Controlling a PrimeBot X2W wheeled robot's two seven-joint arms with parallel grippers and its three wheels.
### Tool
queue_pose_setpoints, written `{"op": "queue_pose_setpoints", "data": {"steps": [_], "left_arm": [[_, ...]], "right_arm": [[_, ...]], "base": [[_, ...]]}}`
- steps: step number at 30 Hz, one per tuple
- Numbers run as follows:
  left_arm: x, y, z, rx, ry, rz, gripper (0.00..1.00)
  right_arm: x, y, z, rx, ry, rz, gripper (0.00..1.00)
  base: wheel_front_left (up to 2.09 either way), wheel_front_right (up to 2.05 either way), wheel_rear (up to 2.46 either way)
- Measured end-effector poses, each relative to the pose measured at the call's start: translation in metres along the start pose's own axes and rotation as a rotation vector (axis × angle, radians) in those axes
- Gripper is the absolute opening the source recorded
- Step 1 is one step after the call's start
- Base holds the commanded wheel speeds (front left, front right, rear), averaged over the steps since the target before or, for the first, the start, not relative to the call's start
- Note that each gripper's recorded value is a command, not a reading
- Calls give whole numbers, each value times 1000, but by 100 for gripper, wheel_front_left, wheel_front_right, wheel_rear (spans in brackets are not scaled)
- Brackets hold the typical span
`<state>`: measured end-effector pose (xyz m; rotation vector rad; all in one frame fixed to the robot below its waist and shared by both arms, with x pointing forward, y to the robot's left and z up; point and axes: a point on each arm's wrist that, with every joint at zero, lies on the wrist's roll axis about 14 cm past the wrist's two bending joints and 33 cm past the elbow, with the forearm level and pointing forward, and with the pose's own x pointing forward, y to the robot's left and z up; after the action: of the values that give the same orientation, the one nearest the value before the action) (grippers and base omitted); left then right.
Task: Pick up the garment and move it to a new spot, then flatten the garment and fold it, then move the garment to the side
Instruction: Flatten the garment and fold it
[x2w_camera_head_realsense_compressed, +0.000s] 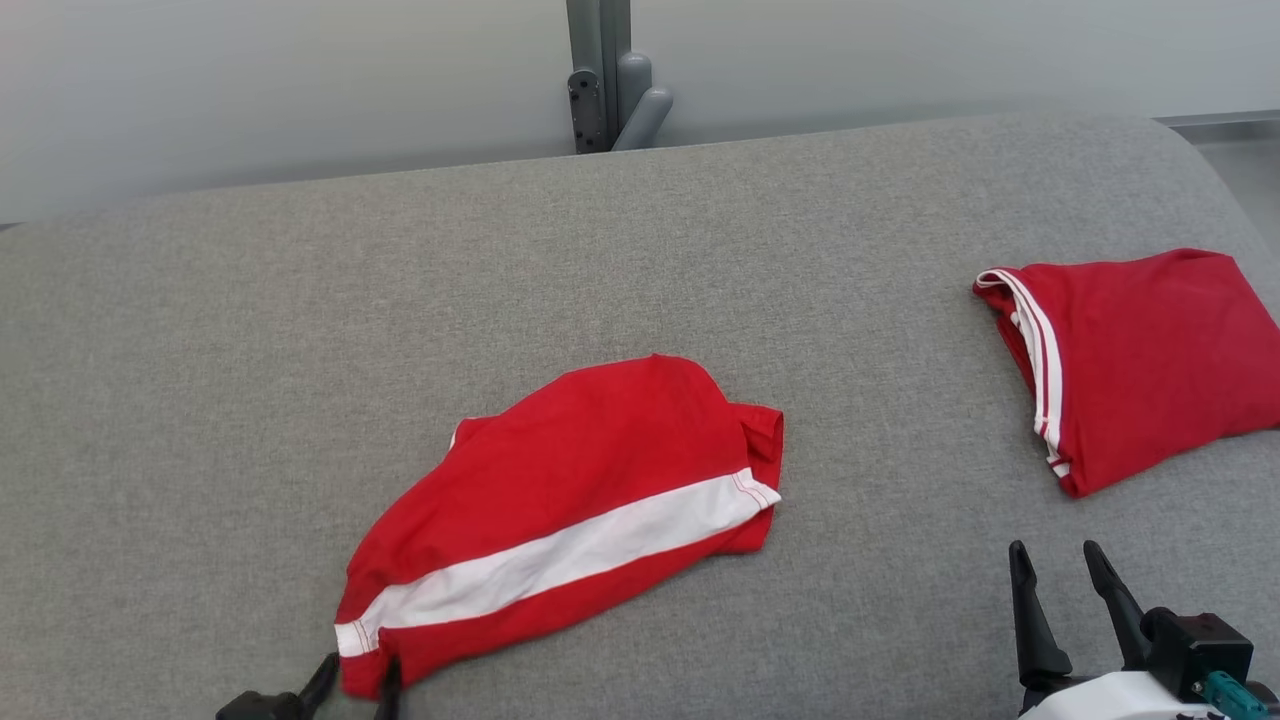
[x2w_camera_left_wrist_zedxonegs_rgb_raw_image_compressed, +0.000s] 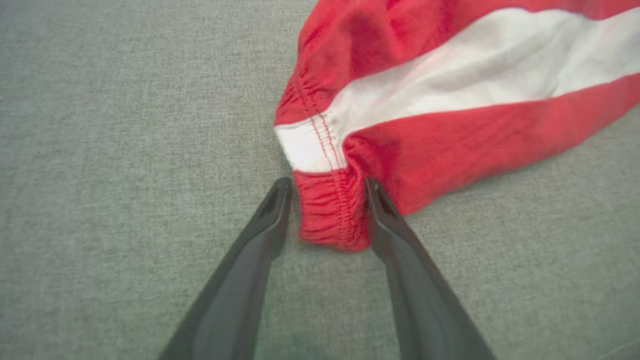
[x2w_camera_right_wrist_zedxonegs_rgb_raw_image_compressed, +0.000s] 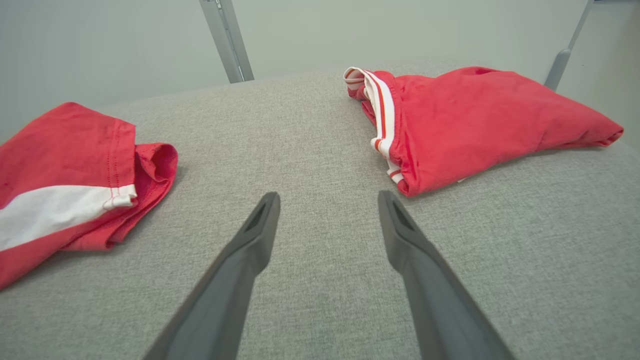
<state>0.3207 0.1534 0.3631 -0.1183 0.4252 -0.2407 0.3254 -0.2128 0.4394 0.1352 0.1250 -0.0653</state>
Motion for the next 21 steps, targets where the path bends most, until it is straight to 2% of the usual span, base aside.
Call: {"op": "queue_pose_setpoints", "data": {"steps": [8,16,21], "left_arm": [[-2,13,-1,-48,2,33,100],[2,22,31,-86,-47,67,100],[2,6,52,-96,-41,24,100]], "right_arm": [[-1,-1,1,0,-3,-4,100],[-3,-5,2,2,-9,-17,100],[-5,-5,4,3,-13,-18,100]], "base": [[0,0,0],[0,0,0],[0,0,0]]}}
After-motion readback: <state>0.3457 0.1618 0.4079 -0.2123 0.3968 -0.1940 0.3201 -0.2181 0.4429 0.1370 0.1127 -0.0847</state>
